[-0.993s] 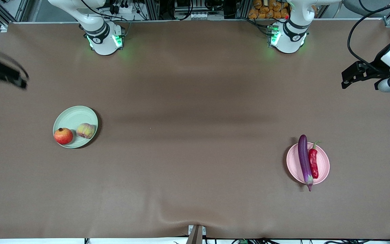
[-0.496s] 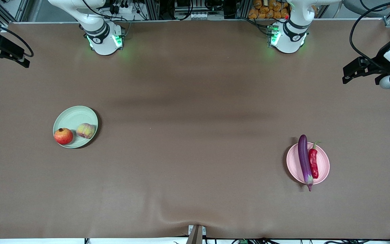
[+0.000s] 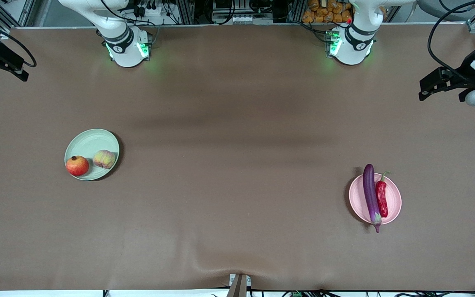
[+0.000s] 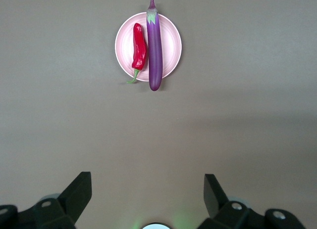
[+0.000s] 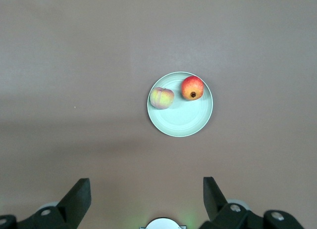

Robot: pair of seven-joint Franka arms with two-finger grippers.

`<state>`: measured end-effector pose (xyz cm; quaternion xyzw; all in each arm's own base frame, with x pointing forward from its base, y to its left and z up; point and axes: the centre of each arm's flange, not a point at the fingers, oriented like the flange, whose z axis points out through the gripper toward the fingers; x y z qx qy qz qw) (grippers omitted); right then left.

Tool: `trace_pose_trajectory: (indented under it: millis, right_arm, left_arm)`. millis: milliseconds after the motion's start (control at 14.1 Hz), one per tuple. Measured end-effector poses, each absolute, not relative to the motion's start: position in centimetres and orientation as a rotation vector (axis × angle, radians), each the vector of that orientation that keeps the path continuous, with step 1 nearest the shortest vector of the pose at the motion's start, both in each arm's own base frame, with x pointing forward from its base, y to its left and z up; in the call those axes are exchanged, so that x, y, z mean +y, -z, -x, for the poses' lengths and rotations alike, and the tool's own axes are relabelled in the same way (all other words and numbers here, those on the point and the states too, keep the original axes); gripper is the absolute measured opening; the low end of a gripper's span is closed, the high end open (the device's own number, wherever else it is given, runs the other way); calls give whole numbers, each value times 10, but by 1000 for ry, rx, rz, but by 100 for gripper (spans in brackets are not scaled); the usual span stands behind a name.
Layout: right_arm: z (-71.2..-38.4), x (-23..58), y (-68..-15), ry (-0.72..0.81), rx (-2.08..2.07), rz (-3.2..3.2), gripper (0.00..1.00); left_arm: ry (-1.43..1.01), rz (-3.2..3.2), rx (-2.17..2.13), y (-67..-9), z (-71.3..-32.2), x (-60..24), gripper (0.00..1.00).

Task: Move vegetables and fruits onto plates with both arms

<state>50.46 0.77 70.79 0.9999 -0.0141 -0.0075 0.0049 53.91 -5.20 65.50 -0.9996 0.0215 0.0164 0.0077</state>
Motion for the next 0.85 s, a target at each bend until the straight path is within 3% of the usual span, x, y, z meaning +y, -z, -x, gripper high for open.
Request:
trace_pose_trajectory:
  millis: [851]
  right_arm:
    - [-505,14,-708,20,-26,-3177,100]
  left_arm:
    - [-58,3125,54,-655,-539,-47,100]
